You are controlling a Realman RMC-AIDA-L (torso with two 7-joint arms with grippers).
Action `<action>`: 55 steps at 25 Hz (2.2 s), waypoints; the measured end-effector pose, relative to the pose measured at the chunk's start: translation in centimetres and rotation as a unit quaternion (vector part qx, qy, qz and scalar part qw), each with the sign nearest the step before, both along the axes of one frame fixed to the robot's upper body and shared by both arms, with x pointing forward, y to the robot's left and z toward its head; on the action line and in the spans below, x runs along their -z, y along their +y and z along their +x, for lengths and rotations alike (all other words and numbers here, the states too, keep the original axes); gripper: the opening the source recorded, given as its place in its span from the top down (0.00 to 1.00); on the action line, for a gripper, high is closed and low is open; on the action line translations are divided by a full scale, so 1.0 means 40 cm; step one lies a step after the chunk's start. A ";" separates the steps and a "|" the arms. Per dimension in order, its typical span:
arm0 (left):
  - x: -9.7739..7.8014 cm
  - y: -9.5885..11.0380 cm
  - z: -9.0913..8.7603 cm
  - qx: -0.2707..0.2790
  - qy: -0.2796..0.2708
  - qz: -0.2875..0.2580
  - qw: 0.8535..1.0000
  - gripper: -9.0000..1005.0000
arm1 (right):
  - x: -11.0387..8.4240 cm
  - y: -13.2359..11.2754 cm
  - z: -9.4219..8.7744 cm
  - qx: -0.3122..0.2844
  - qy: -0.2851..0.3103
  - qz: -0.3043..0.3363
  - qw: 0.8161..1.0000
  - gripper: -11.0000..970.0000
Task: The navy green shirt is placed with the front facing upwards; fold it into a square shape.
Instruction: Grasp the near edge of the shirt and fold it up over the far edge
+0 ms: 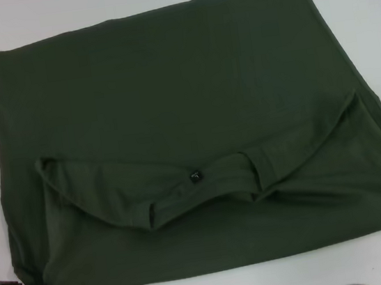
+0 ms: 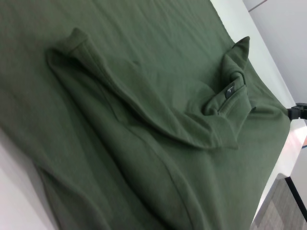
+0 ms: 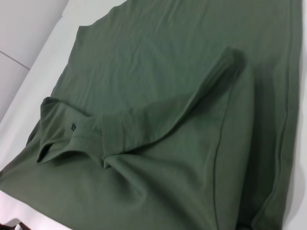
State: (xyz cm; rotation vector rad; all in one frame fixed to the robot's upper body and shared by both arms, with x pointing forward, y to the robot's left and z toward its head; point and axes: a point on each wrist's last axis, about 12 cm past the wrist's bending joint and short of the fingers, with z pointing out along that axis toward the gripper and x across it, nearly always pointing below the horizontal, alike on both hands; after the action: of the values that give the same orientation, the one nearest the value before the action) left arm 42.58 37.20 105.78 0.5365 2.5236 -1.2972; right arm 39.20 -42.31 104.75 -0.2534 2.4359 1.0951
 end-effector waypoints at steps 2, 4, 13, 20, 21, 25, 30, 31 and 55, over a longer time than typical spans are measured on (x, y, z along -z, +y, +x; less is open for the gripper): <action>0.000 0.000 0.000 0.001 0.000 0.000 1.000 0.99 | 0.000 -0.002 -0.001 0.002 0.000 0.000 1.000 0.97; 0.000 0.000 0.000 0.001 -0.001 0.000 1.000 0.99 | -0.001 -0.003 -0.002 0.004 0.000 0.000 1.000 0.97; -0.004 0.002 0.007 -0.012 -0.021 -0.008 1.000 0.99 | -0.007 0.002 0.014 -0.002 -0.008 0.002 1.000 0.97; -0.029 0.029 0.022 -0.070 -0.080 -0.036 0.994 0.99 | -0.034 0.002 0.058 0.000 -0.036 0.012 0.999 0.97; -0.032 0.031 0.024 -0.075 -0.084 -0.039 0.993 0.99 | -0.041 0.003 0.068 -0.003 -0.040 0.013 0.999 0.97; -0.059 0.042 0.037 -0.101 -0.125 -0.067 0.985 0.99 | -0.070 0.013 0.114 -0.016 -0.056 0.024 0.998 0.97; -0.095 0.051 0.065 -0.128 -0.177 -0.095 0.971 0.99 | -0.119 0.026 0.182 -0.026 -0.076 0.026 0.996 0.97; -0.102 0.051 0.071 -0.131 -0.185 -0.101 0.969 0.99 | -0.128 0.030 0.194 -0.028 -0.078 0.026 0.996 0.97; -0.183 0.001 0.236 -0.165 -0.256 -0.110 0.946 0.99 | -0.225 0.065 0.341 -0.022 -0.109 0.015 0.994 0.97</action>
State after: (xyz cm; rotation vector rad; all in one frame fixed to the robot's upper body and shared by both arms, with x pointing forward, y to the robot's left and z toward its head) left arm 52.04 37.24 113.12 0.3266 1.9146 -1.1165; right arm 52.82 -39.71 113.74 -0.3977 2.2290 1.0622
